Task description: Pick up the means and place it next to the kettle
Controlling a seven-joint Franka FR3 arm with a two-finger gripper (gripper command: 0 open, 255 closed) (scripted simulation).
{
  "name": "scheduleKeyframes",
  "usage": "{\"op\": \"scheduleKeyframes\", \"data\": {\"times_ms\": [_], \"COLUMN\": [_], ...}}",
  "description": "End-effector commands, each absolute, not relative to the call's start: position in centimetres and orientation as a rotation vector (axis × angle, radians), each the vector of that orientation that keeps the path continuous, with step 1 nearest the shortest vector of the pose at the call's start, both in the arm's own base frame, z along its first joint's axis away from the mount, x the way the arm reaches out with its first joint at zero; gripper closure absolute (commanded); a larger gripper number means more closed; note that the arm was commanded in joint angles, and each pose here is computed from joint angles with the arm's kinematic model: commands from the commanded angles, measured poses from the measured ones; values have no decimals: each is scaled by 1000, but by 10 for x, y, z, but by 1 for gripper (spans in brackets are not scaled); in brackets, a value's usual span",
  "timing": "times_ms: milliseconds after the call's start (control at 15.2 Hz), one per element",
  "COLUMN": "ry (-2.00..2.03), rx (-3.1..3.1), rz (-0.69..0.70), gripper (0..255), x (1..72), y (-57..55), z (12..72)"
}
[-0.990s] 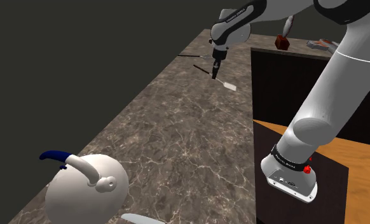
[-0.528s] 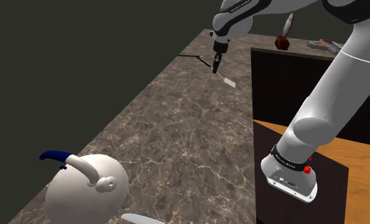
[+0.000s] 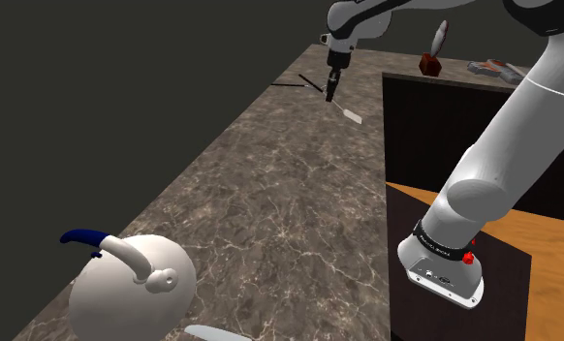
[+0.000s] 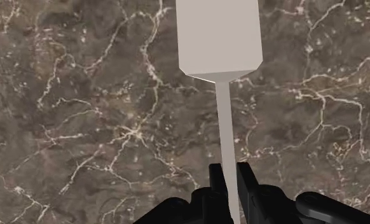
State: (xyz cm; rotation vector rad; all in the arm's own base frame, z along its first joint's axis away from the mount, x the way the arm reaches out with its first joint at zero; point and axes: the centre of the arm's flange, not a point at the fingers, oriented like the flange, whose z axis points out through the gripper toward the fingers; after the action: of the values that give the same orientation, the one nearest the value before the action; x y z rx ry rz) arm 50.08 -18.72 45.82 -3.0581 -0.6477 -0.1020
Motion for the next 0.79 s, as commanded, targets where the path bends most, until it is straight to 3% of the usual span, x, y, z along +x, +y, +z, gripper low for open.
{"op": "scheduleKeyframes", "data": {"times_ms": [0,726], "ry": [-647,-647], "rx": [-3058,-3058], "rz": [-101,-101], "gripper": [255,255], "x": [501,501], "y": [-187,-187], "z": [470,529]}}
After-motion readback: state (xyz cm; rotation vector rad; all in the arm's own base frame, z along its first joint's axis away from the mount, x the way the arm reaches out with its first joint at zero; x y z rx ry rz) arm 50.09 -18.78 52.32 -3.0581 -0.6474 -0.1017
